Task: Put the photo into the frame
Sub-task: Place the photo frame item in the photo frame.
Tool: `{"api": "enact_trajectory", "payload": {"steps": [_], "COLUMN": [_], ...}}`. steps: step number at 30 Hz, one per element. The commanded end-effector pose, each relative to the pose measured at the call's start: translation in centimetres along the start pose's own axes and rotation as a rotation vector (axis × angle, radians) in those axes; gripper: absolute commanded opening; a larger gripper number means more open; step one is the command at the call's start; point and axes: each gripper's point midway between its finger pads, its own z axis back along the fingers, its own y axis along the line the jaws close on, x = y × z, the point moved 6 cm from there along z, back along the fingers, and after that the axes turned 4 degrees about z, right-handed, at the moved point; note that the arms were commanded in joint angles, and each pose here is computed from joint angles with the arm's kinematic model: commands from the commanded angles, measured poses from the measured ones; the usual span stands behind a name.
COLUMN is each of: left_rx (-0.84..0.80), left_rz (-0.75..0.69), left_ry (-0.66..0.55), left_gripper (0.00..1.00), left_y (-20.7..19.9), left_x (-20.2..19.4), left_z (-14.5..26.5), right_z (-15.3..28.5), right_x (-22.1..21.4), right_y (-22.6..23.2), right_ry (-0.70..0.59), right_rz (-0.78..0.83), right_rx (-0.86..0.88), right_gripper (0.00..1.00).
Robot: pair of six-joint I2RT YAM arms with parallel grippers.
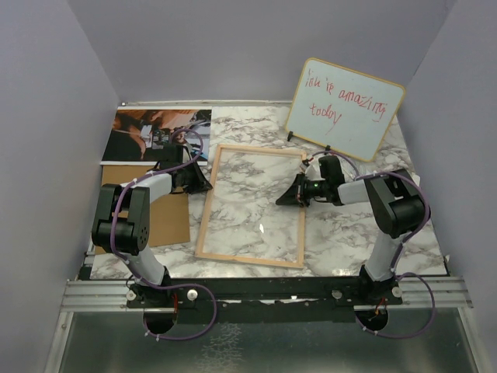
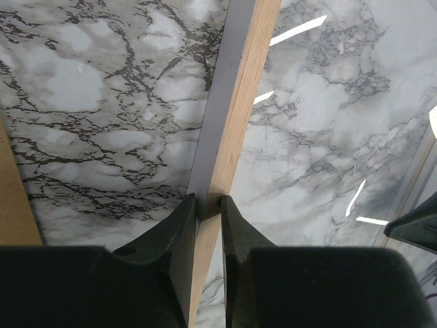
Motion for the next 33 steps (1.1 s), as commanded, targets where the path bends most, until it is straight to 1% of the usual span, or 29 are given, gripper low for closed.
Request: {"api": "enact_trajectory", "payload": {"steps": [1,8,13,18,27,28,29,30,31,32,33], "left_rx": [0.140,0.139,0.138,0.138,0.140,0.140,0.139,0.139,0.140,0.140,0.140], "left_rz": [0.041,0.045,0.046,0.045,0.046,0.046,0.045,0.046,0.047,0.047,0.048], "left_ry": [0.112,0.117,0.116,0.116,0.116,0.116,0.116,0.115,0.116,0.116,0.115], "left_gripper": [0.20,0.18,0.16,0.16,0.16,0.16,0.16,0.16,0.16,0.16,0.16], "left_y": [3.0,3.0,3.0,3.0,3.0,3.0,3.0,3.0,3.0,3.0,3.0], "left_x": [-3.2,-3.3,-3.3,-3.3,-3.3,-3.3,-3.3,-3.3,-3.3,-3.3,-3.3], "left_z": [-1.0,-1.0,-1.0,-1.0,-1.0,-1.0,-1.0,-1.0,-1.0,-1.0,-1.0], "right_z": [-0.3,-0.6,-0.7,-0.3,0.0,0.0,0.0,0.0,0.0,0.0,0.0], "right_x": [-0.1,0.1,0.1,-0.2,-0.6,-0.6,-0.7,-0.7,-0.8,-0.9,-1.0], "right_y": [0.8,1.1,1.5,2.5,2.9,2.9,2.8,2.8,2.7,2.7,2.6], "right_ry": [0.009,0.001,0.005,-0.005,0.012,0.013,0.014,0.015,0.015,0.017,0.022], "right_rz": [0.012,0.007,-0.046,-0.098,-0.080,-0.081,-0.083,-0.084,-0.080,-0.078,-0.076], "right_rx": [0.101,0.149,0.170,0.253,0.286,0.292,0.293,0.293,0.294,0.293,0.289], "right_gripper": [0.01,0.03,0.04,0.01,0.01,0.03,0.09,0.18,0.31,0.39,0.45]}}
